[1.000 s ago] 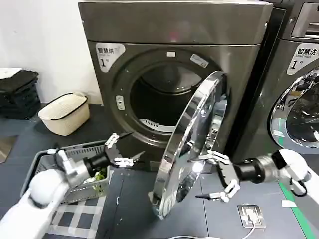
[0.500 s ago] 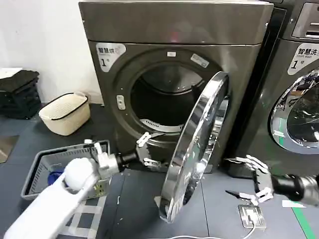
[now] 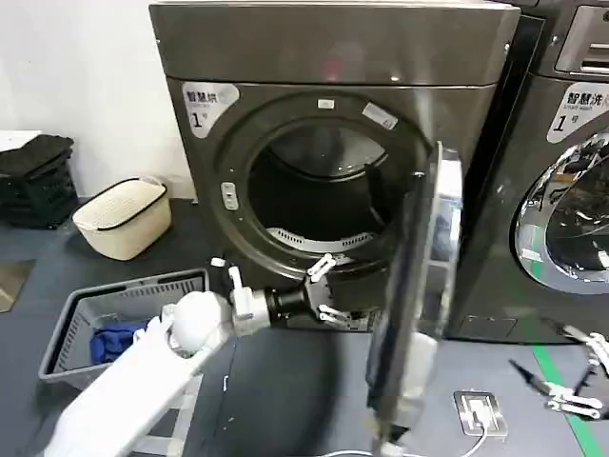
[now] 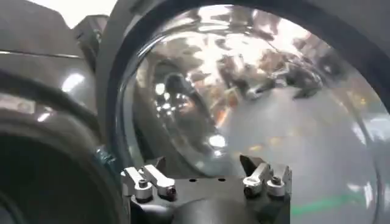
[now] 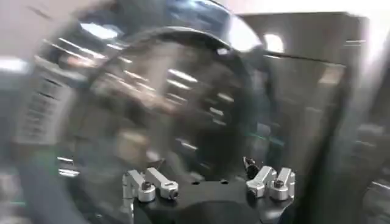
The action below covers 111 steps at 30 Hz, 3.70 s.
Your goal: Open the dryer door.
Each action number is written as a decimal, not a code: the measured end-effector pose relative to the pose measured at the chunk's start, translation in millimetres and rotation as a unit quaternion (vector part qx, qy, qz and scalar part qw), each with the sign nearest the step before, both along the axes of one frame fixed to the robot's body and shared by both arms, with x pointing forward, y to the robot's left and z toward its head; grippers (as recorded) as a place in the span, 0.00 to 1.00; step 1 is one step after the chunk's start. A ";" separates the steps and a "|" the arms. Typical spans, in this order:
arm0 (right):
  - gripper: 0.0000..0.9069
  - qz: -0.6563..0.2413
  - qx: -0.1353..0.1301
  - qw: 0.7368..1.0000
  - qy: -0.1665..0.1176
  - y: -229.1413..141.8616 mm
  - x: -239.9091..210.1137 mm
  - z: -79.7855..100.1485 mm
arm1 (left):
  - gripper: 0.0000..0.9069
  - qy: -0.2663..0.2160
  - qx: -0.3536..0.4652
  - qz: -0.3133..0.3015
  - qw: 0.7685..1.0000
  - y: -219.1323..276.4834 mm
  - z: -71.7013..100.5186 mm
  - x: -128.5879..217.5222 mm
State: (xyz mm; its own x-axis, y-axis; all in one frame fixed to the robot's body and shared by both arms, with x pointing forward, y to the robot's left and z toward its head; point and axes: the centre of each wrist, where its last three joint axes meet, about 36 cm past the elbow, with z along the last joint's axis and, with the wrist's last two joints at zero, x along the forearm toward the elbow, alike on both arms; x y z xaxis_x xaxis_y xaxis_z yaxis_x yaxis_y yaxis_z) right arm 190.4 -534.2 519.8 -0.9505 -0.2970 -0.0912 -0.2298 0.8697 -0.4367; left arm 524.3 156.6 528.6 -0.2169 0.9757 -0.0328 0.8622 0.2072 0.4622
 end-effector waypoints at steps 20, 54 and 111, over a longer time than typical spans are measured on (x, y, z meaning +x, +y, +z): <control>1.00 -0.651 -0.043 0.757 0.019 -20.3 -185.5 13.1 | 1.00 -0.013 0.012 -0.058 0.998 -71.7 4.8 17.5; 1.00 -0.818 -0.087 0.568 -0.009 -7.5 -325.4 30.3 | 1.00 -0.025 0.081 -0.108 0.990 -201.4 43.6 72.0; 1.00 -0.826 -0.078 0.558 -0.031 -4.2 -328.4 37.9 | 1.00 0.197 0.032 -0.117 0.973 -163.8 84.7 20.6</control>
State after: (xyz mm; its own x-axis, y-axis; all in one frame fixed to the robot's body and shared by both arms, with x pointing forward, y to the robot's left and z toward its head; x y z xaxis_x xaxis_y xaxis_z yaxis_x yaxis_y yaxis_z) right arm -138.0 -538.3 557.7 0.0645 0.9700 -0.2343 0.8480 -0.1771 -0.4996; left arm 544.9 -7.1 613.3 0.0283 0.9972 0.0695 0.9952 -0.0346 0.0911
